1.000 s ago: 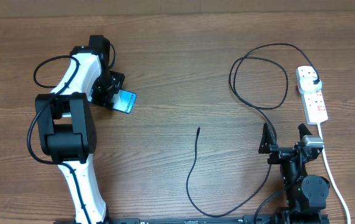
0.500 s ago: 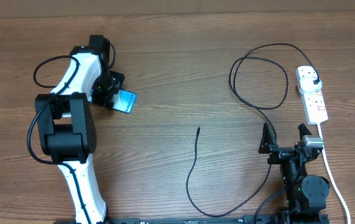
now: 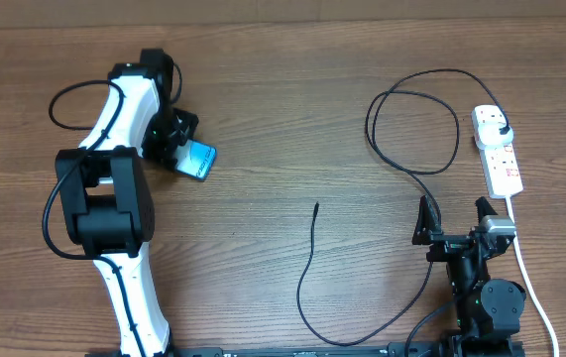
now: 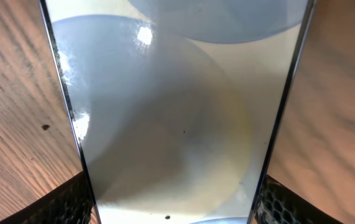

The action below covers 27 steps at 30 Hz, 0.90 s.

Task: Plug charger to phone and switch on socket
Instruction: 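Lift the phone with the left gripper and tilt it upright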

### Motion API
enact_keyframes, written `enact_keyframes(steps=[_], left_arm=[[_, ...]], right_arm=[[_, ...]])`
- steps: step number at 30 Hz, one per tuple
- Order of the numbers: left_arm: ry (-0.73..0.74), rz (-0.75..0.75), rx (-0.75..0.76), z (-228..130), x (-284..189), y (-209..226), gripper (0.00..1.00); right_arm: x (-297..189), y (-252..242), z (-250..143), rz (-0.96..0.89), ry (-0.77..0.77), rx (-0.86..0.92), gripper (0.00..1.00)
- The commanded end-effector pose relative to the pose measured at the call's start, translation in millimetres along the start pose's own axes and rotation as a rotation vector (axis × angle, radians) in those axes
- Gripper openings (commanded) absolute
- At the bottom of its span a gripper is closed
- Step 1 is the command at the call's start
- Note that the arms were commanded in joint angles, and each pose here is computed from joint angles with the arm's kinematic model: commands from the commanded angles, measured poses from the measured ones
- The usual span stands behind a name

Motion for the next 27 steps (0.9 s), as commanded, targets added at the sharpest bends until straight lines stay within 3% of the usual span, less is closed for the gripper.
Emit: enact_keyframes(steps=[1, 7, 21, 27], left_arm=[[0.003, -0.099, 0.062, 4, -30, -14, 0.04], [0.118, -0.249, 0.152, -4, -60, -31, 0.04], [0.74, -0.568, 0.27, -45, -100, -41, 0.04], [0.893, -0.566, 0.245, -54, -107, -33, 0.04]], right_arm=[[0, 0, -1, -0.002, -0.002, -0.004, 1.0], [0, 0, -1, -0.002, -0.002, -0.004, 1.0], [0, 0, -1, -0.002, -0.002, -0.004, 1.0], [0, 0, -1, -0.002, -0.002, -0.004, 1.0]])
Point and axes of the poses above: each gripper's point midway between its finger pads, its own x axis out along the fingers, its own y axis along the line the jaws close on, z = x × y, the point moved 10 cm from there along -x, back along the fingers, and after that the axes turned 1 degree about x, right-handed, at the moved point
